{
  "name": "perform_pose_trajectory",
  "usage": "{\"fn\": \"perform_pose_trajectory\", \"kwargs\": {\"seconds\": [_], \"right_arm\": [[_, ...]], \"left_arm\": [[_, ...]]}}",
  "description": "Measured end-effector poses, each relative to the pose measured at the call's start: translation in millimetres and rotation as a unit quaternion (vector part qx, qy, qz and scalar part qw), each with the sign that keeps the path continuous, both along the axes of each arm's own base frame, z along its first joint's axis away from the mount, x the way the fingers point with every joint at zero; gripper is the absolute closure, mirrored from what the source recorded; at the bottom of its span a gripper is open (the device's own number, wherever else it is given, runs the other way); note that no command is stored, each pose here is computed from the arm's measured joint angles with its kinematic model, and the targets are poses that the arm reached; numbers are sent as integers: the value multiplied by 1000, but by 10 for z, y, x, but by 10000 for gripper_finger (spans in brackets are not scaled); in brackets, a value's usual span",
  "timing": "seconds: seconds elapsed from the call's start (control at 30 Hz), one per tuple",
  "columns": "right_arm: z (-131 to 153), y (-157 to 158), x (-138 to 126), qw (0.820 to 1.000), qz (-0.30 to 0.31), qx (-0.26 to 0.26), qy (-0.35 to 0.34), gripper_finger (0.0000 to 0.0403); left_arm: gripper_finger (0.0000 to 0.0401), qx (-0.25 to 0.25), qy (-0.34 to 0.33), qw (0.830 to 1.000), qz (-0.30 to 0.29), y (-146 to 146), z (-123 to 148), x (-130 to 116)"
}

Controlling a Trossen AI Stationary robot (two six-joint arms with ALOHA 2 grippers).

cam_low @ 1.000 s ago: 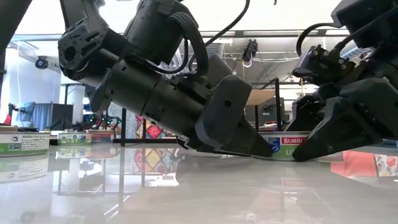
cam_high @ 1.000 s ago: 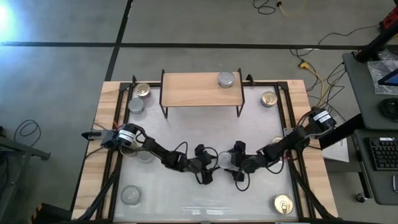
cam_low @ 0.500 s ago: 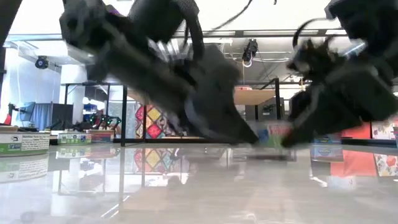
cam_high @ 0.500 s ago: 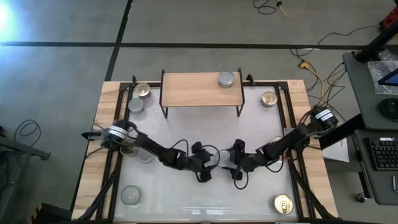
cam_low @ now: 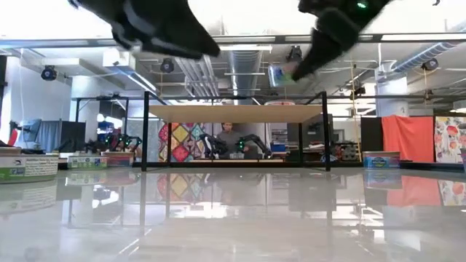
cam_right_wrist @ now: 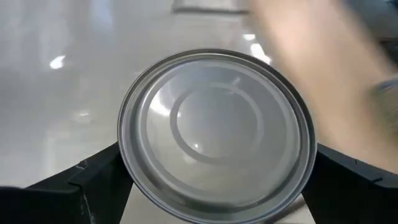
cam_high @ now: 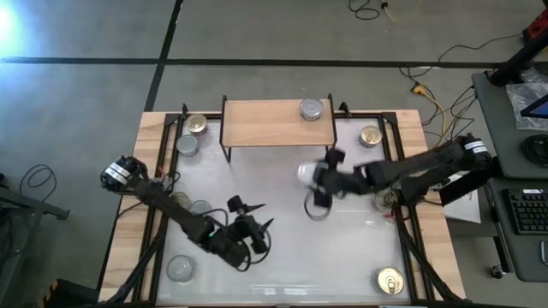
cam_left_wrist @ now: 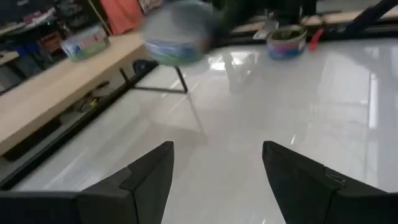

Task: Stack canned seafood by type on shelf
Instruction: Put the right green tuna can on the shelf aligned with the other green tuna can on the shelf

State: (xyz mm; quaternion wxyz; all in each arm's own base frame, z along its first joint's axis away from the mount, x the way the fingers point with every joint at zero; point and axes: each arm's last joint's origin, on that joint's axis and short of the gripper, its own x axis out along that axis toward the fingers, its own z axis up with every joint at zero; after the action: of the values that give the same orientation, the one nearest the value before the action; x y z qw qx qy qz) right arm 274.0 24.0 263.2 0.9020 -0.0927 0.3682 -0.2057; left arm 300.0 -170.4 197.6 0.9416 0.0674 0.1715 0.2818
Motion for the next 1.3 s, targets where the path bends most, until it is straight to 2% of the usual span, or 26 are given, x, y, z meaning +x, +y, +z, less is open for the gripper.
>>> {"fn": "perform_pose_trajectory", "kwargs": {"seconds": [0.1, 0.23, 0.57, 0.8, 1.0, 1.3], "right_arm": [[256, -279, 94, 999, -30, -17, -17, 34], [393, -641, 202, 997, -59, -41, 11, 34], [134, -1260, 320, 990, -111, -12, 87, 32], [49, -1447, 345, 990, -113, 26, 84, 26], [56, -1473, 321, 989, -113, 25, 87, 8], [50, -1491, 306, 988, -124, 31, 84, 4]], "left_arm": [[170, -1, -9, 1000, -2, -44, 21, -23], [170, -23, -36, 999, 10, -51, 32, -3], [170, -26, -25, 999, -9, -70, 17, -2], [170, -24, -20, 999, -10, -77, -15, 8], [170, -25, -23, 999, -9, -74, -12, 13], [170, -26, -25, 999, -6, -55, -8, 26]]}}
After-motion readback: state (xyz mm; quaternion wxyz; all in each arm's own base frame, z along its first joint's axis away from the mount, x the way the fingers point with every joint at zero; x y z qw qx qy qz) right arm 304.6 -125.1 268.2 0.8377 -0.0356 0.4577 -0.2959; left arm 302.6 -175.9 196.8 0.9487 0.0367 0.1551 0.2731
